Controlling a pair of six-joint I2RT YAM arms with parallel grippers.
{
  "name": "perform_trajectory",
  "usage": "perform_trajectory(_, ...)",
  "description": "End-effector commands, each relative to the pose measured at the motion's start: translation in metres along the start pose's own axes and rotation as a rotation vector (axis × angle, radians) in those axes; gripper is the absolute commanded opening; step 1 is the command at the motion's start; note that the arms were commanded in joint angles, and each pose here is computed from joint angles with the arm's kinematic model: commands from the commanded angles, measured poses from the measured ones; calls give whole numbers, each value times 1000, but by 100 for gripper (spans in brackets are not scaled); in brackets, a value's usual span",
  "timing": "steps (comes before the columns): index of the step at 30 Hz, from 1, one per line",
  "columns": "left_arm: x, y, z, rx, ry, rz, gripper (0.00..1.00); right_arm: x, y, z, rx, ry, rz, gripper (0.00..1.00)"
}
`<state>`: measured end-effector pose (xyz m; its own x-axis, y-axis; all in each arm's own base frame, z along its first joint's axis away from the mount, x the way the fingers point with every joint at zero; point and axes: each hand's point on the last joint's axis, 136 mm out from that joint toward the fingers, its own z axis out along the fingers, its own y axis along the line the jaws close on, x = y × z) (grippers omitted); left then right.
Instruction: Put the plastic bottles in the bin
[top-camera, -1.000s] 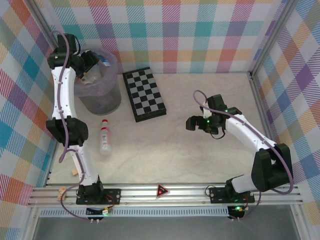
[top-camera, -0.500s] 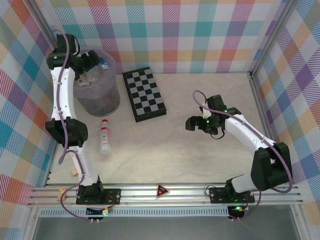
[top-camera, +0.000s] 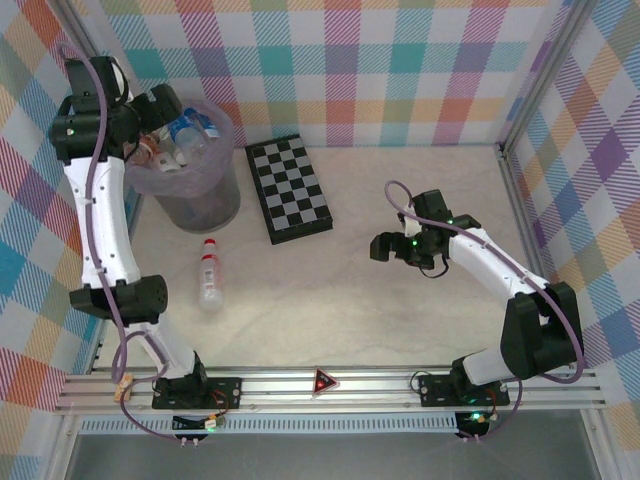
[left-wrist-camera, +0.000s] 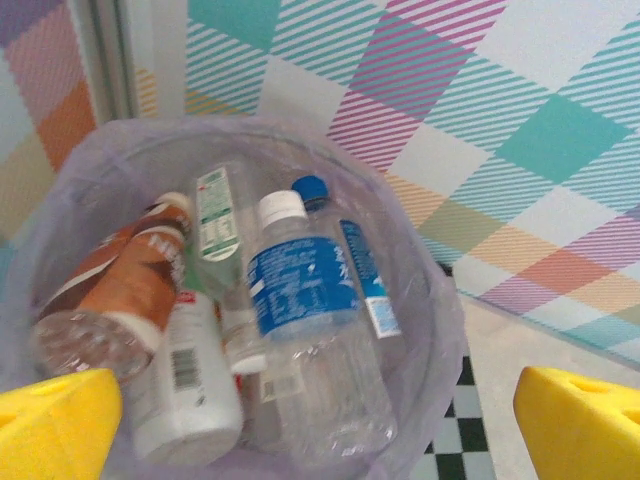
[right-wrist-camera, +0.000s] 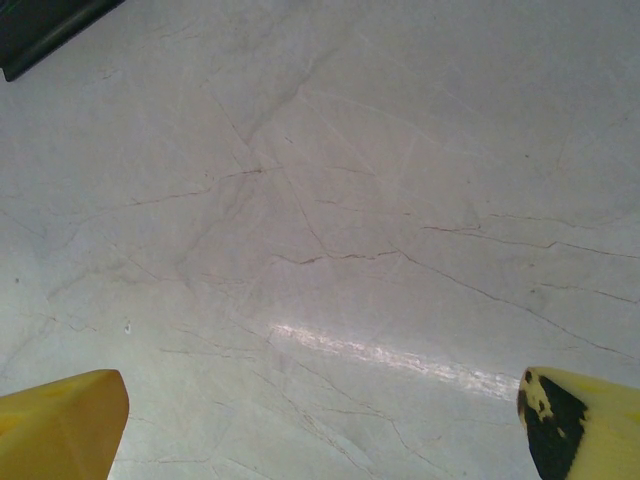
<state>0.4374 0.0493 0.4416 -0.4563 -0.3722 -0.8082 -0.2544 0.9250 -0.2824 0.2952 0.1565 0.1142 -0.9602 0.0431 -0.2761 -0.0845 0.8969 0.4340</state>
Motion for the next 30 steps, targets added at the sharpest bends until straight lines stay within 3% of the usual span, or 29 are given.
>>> perform_trajectory(1, 25, 5, -25, -50, 46, 83, 100, -5, 1, -2, -15, -37, 14, 100)
perform_trajectory(6, 72, 5, -55, -46, 80, 126, 100, -17, 9, -17, -31, -116, -9, 100)
perform_trajectory(11, 148, 4, -89, -18, 179, 133, 100, -27, 7, -26, 15, -141, -36, 100)
perform_trajectory(15, 206, 16, -97, -39, 273, 52, 100, -33, 9, -27, 7, -166, -23, 100)
perform_trajectory(20, 271, 32, -72, -70, 367, -26, 100, -40, 15, -28, -23, -183, 1, 100)
perform_trajectory(30, 347, 60, 0, -174, 426, -86, 99, -41, 15, -33, -5, -181, -9, 100)
